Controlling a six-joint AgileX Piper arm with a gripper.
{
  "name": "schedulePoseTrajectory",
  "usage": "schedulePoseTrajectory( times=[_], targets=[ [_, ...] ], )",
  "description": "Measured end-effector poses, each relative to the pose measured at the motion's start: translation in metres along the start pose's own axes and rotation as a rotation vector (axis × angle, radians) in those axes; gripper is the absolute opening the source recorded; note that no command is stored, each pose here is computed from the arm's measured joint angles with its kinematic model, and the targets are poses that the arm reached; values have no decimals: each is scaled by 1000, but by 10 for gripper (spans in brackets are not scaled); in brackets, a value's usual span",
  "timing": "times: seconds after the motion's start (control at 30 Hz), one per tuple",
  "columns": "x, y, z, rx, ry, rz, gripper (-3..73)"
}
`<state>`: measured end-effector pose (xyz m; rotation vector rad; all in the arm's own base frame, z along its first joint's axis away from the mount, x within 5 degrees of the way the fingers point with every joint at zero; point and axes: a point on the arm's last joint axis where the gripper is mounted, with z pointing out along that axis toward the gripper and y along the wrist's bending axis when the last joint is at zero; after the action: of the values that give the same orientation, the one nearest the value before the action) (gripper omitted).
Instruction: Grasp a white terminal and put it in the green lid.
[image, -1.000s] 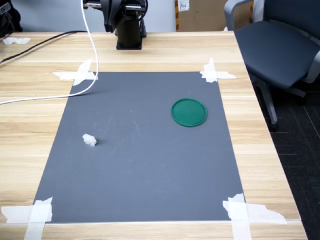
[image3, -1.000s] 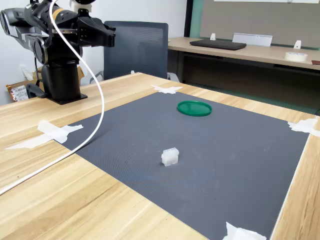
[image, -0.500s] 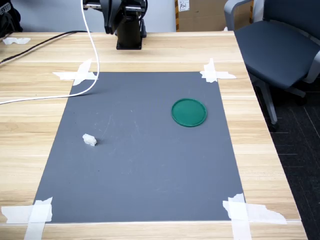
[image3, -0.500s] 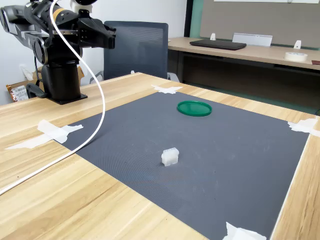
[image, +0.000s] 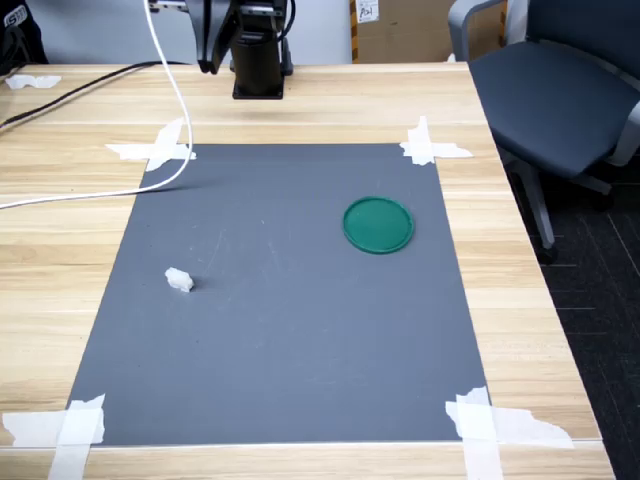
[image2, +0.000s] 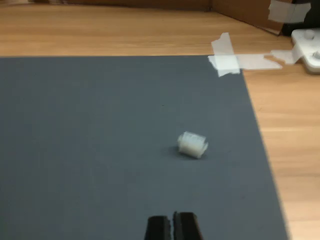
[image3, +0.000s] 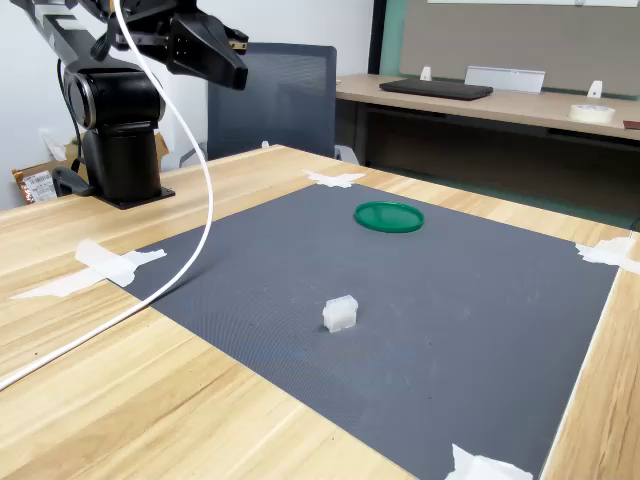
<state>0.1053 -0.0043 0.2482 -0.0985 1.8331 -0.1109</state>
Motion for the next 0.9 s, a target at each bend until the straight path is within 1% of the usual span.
schedulePoseTrajectory(
  times=[0.07,0.17,0.33,0.43,0.53,0.67,0.73,0.8,0.9],
  targets=[
    [-8,-2,7,-2,24,-89,-28],
    [-18,-6,22,-11,72,-181,-28],
    [-35,-17,43,5,128,-270,-28],
    [-44,-24,52,2,169,-299,-28],
    [-53,-29,58,-51,241,-322,-28],
    [-69,-30,61,-193,368,-367,-28],
    [-79,-31,62,-247,421,-378,-28],
    [-91,-34,62,-270,463,-389,-28],
    [-109,-41,65,-270,517,-414,-28]
  ],
)
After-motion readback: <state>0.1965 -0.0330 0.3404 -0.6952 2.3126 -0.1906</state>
